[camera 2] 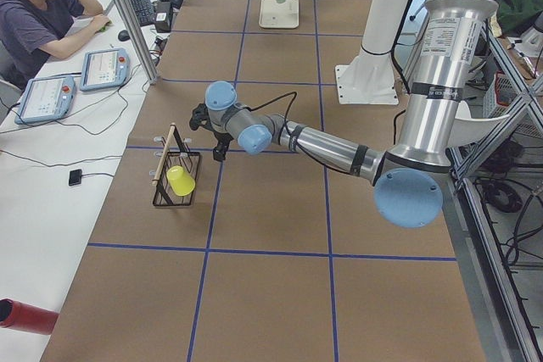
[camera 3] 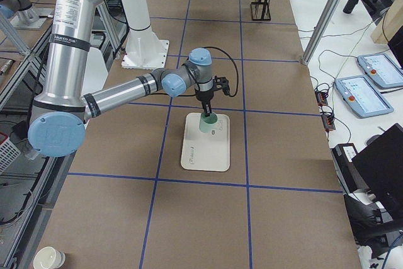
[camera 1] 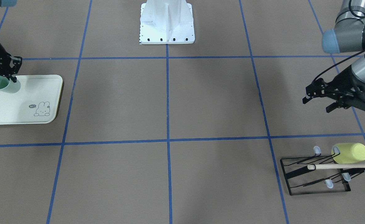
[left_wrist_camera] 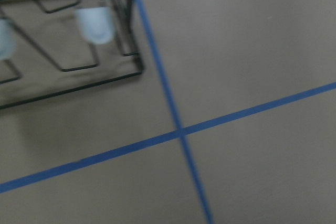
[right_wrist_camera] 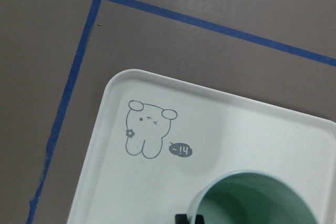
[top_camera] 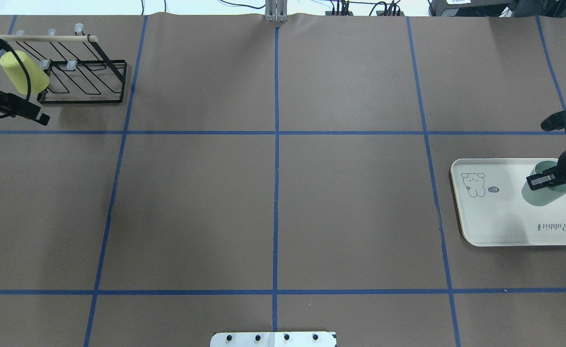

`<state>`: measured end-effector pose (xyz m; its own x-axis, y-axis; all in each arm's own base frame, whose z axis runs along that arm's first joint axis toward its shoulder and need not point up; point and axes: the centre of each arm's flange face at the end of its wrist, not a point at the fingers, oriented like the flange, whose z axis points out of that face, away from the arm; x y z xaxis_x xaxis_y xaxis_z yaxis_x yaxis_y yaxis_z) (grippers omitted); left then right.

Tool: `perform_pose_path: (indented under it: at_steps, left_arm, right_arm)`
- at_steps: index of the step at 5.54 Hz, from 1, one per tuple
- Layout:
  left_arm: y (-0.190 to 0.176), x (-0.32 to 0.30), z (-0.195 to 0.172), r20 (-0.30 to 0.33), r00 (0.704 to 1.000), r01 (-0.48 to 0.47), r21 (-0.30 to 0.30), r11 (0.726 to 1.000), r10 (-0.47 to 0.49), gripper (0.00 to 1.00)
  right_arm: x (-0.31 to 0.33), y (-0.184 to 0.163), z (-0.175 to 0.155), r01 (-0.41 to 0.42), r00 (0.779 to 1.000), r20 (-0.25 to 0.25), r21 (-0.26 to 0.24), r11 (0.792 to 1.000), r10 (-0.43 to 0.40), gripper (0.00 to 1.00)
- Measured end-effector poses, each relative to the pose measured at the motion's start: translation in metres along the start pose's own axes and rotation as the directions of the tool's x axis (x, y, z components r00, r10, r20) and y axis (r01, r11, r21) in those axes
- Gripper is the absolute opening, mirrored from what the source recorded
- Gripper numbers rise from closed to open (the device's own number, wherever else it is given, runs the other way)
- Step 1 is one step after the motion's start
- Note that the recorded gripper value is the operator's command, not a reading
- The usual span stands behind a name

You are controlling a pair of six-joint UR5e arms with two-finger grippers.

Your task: Left arm grabs green cup and hands to right arm on tray

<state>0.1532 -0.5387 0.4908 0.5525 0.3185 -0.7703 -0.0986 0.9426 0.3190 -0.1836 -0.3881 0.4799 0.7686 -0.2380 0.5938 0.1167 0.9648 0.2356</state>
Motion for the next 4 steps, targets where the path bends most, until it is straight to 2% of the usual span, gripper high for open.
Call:
perform_pose_path:
  at_steps: [2, 4]
  left_arm:
    - [0.045, -0.092, -0.029, 0.081, 0.996, -0.03, -0.018, 0.999, 0.031, 1.0]
    - [0.075, -0.174, -0.08, 0.167, 0.98, -0.102, -0.061, 0.993, 0.11, 1.0]
  right_arm:
    - [0.006, 0.003, 0.008, -0.004, 1.0, -0.005, -0.01, 1.0, 0.004, 0.0]
    - [0.011, 0.003, 0.016, -0.045, 0.999, -0.005, 0.005, 0.999, 0.045, 0.0]
